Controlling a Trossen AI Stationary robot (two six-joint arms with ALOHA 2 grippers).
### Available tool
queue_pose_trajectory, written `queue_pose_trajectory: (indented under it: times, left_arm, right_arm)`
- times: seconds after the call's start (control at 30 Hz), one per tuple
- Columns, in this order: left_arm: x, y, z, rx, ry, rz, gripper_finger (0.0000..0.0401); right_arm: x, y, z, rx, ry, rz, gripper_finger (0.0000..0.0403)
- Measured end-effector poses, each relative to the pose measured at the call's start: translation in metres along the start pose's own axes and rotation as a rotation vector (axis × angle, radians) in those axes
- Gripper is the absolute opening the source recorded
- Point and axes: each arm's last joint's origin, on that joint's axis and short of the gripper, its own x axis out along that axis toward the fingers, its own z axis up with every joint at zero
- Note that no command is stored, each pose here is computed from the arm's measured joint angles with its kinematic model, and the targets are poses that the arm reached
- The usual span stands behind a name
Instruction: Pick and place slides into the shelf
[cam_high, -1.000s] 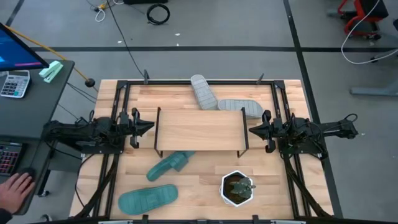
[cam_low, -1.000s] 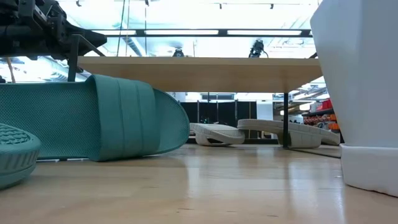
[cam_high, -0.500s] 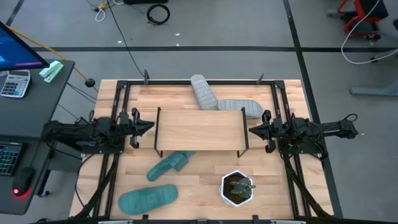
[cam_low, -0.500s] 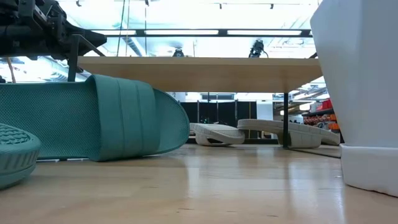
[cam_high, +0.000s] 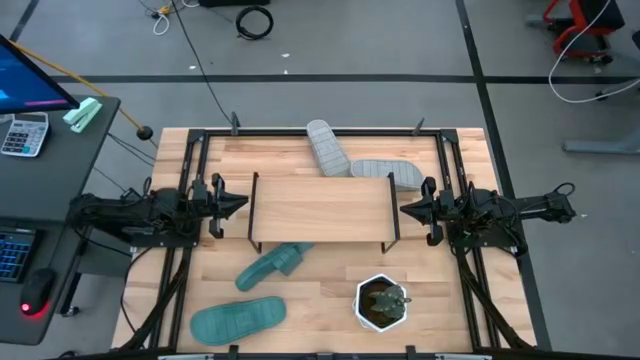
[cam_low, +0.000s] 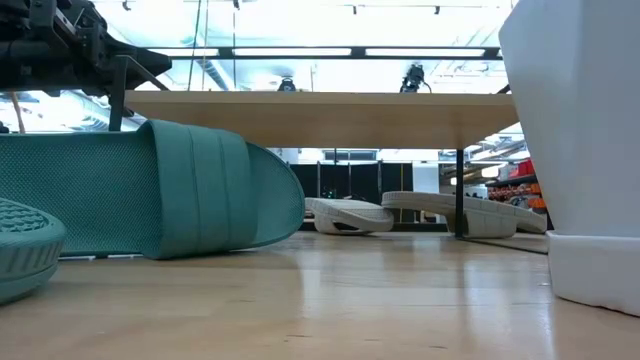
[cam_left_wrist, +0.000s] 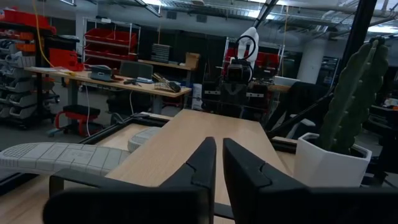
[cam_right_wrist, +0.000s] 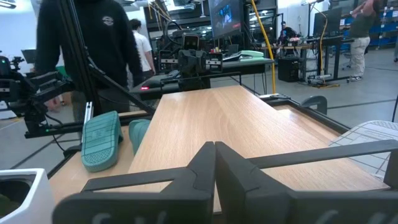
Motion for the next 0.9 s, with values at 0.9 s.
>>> queue_pose_trajectory:
  times: [0.9]
  left_arm:
    - [0.0000,0.0000,0.0000,0.000,0.000,0.000,0.0029]
  right_arm:
    - [0.0000,0.0000,0.0000,0.000,0.000,0.000,0.0018]
